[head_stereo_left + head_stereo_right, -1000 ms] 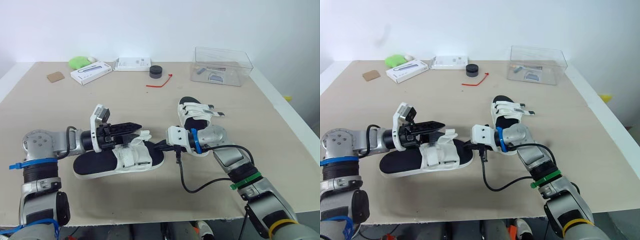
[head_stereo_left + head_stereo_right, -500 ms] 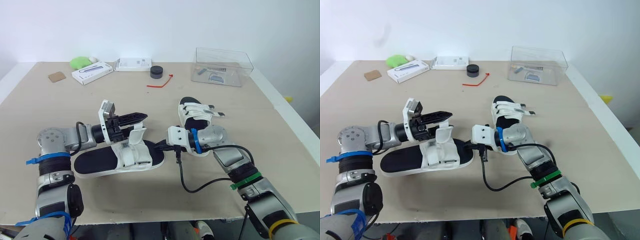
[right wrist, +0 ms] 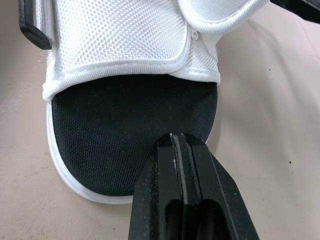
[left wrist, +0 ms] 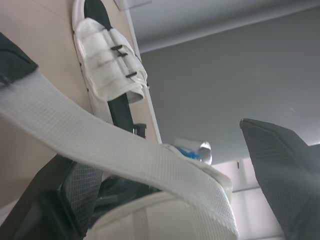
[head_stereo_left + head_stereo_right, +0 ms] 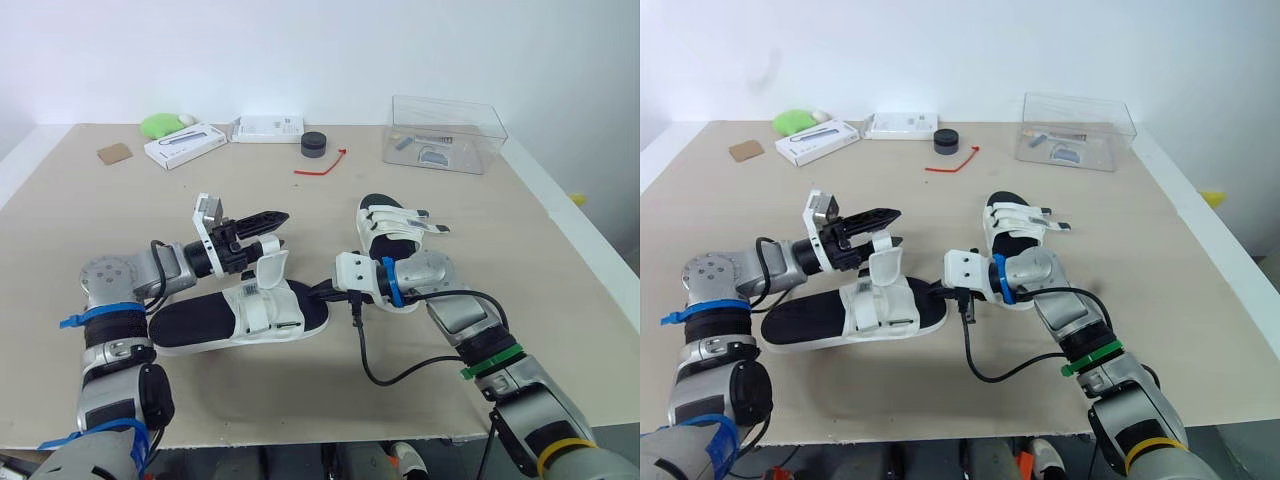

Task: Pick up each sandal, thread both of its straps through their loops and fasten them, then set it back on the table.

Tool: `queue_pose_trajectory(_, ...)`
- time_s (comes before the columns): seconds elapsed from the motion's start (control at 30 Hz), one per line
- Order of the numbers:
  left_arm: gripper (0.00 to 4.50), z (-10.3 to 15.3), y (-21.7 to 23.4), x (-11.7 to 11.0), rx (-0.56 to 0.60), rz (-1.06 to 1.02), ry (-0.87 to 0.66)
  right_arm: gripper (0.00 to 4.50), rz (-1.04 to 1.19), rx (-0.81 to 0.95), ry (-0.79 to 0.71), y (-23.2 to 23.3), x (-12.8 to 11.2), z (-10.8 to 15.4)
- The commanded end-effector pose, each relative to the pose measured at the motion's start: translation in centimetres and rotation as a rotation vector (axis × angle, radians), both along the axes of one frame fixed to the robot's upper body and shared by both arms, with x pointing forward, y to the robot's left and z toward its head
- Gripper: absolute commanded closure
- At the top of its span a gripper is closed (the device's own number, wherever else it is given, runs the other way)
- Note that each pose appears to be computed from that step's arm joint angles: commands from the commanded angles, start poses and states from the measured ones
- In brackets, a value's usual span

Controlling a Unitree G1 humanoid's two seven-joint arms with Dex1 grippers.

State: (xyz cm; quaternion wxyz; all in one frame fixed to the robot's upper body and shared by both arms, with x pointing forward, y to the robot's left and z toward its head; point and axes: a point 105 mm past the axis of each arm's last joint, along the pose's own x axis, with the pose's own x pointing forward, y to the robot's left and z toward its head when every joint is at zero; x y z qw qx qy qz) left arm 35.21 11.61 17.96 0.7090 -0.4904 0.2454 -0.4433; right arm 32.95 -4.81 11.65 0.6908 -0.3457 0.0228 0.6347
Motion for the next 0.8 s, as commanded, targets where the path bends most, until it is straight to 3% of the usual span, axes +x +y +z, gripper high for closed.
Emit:
queue_pose_trajectory(0.03, 0.17, 0.8, 0.8, 1.1, 0.01, 0.065, -0.028, 4.5, -0.018, -0.056, 0.024, -0.8, 0.0, -1.3)
queue_pose_trajectory(0.4, 0.17, 1.2, 0.9, 1.3, 0.074, 0.065, -0.123, 4.5, -0.013, -0.069, 0.017, -1.0, 0.0, -1.3)
queue_pose_trajectory(0.53, 1.3, 1.0, 0.5, 1.0, 0.06, 0.046, -0.127, 4.5, -0.012, -0.069, 0.018, -1.0, -0.1, -1.4)
queue_pose_trajectory(0.73, 4.24, 1.1, 0.5, 1.0, 0.071, 0.043, -0.143, 4.5, -0.015, -0.068, 0.019, -1.0, -0.1, -1.4)
queue_pose_trajectory(0.8, 4.43, 1.1, 0.6, 1.0, 0.078, 0.049, -0.148, 4.5, -0.016, -0.068, 0.019, -1.0, 0.0, -1.4)
